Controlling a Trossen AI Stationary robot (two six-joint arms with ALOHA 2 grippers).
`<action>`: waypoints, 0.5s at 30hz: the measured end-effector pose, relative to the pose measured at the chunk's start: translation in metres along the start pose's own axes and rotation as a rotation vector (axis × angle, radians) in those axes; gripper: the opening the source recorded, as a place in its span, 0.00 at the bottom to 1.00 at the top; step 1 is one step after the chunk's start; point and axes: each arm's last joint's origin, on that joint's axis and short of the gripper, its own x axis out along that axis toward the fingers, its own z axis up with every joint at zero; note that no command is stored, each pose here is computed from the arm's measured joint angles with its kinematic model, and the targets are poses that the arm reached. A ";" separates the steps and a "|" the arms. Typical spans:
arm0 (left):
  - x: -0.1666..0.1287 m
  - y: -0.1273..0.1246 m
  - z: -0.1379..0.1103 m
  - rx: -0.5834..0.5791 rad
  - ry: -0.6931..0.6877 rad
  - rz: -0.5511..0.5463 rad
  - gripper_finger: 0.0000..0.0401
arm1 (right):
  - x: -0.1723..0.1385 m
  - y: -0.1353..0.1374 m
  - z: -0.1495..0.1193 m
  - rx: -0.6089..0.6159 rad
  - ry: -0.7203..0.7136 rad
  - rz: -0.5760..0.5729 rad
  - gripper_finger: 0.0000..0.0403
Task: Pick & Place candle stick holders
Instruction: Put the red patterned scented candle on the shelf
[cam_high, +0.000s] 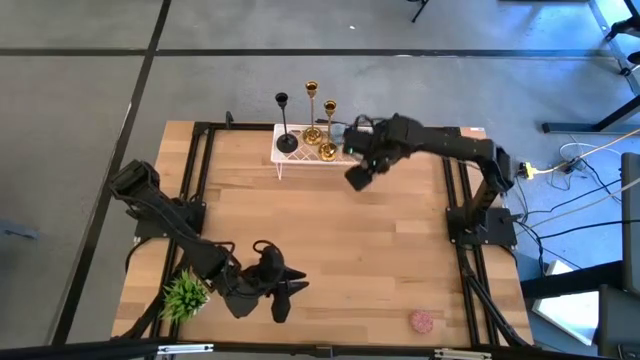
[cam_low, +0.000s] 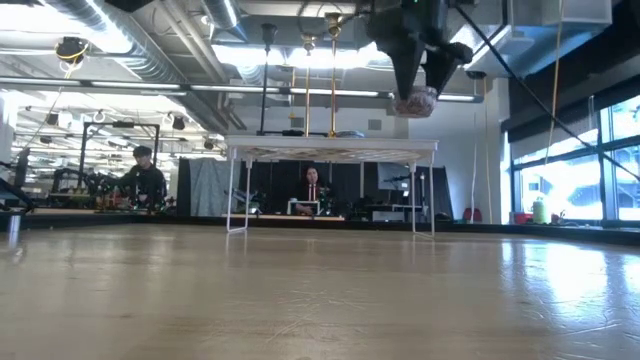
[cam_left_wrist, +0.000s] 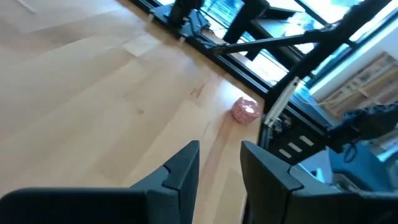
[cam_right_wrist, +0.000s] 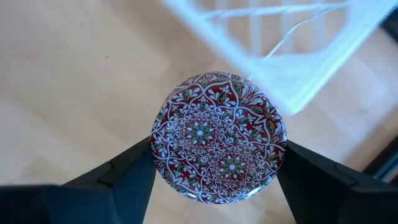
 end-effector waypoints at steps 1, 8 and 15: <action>-0.002 0.001 0.000 -0.003 -0.007 0.012 0.28 | 0.000 -0.008 0.006 0.011 -0.004 -0.001 0.72; -0.015 0.005 0.001 -0.025 -0.052 0.081 0.28 | 0.000 -0.053 0.041 0.147 -0.076 0.072 0.72; -0.016 0.007 0.000 -0.045 -0.052 0.101 0.28 | 0.002 -0.075 0.059 0.280 -0.118 0.148 0.72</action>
